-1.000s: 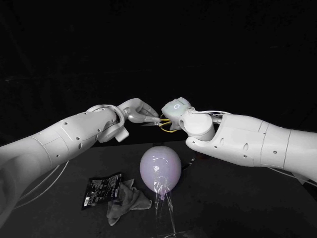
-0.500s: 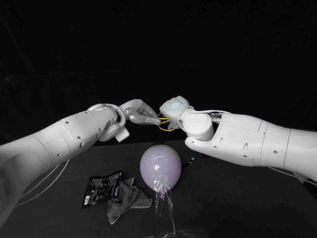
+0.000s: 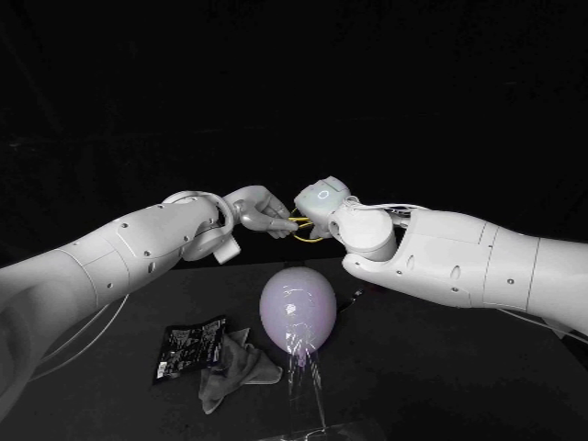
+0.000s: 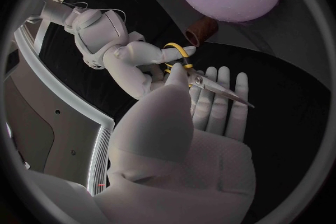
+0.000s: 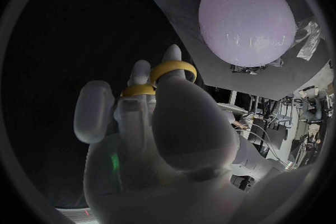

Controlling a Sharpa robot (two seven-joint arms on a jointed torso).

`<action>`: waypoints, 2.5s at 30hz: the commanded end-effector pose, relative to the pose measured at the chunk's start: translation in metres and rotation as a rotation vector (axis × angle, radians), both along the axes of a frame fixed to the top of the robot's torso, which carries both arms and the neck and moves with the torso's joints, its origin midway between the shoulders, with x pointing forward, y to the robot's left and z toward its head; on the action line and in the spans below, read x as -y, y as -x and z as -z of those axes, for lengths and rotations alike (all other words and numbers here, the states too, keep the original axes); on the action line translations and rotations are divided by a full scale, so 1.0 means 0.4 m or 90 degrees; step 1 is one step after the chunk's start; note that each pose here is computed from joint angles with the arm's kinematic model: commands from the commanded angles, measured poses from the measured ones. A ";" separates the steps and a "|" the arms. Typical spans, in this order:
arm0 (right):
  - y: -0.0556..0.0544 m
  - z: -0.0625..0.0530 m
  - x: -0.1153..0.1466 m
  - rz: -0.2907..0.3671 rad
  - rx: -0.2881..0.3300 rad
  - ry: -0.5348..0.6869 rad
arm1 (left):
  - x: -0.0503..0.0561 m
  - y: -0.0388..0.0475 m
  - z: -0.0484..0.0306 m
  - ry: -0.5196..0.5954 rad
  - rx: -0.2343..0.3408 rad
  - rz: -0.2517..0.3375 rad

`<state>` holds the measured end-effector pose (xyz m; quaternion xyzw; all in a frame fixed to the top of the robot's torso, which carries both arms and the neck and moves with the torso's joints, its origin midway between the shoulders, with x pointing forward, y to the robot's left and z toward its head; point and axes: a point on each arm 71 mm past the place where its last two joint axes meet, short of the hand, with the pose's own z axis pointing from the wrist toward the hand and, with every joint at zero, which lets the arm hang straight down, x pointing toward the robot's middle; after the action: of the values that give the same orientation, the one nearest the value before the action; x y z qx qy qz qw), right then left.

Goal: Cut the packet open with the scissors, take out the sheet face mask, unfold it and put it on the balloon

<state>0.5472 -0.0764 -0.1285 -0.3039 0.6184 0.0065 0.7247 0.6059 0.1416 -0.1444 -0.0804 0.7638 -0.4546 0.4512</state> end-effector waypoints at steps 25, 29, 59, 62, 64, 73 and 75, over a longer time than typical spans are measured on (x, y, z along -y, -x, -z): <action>0.011 -0.038 -0.010 -0.124 0.103 -0.086 | 0.014 0.012 0.003 -0.006 -0.026 0.040; 0.013 -0.036 -0.012 -0.138 0.095 -0.087 | 0.015 0.012 0.003 -0.006 -0.027 0.038; 0.026 -0.036 0.072 -0.220 -0.018 -0.231 | -0.026 -0.002 0.007 0.028 -0.062 -0.039; 0.025 -0.033 0.079 -0.220 -0.036 -0.235 | -0.028 -0.002 0.008 0.027 -0.067 -0.040; 0.024 -0.031 0.084 -0.221 -0.047 -0.238 | -0.029 -0.002 0.009 0.027 -0.071 -0.041; 0.025 -0.032 0.096 -0.236 -0.074 -0.266 | -0.032 -0.001 0.012 0.026 -0.084 -0.041; 0.024 -0.032 0.098 -0.238 -0.079 -0.269 | -0.032 -0.001 0.013 0.026 -0.087 -0.041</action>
<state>0.5390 -0.1167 -0.1171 -0.2552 0.5827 0.2605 0.7263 0.6067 0.1557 -0.1498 -0.1389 0.7765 -0.4470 0.4218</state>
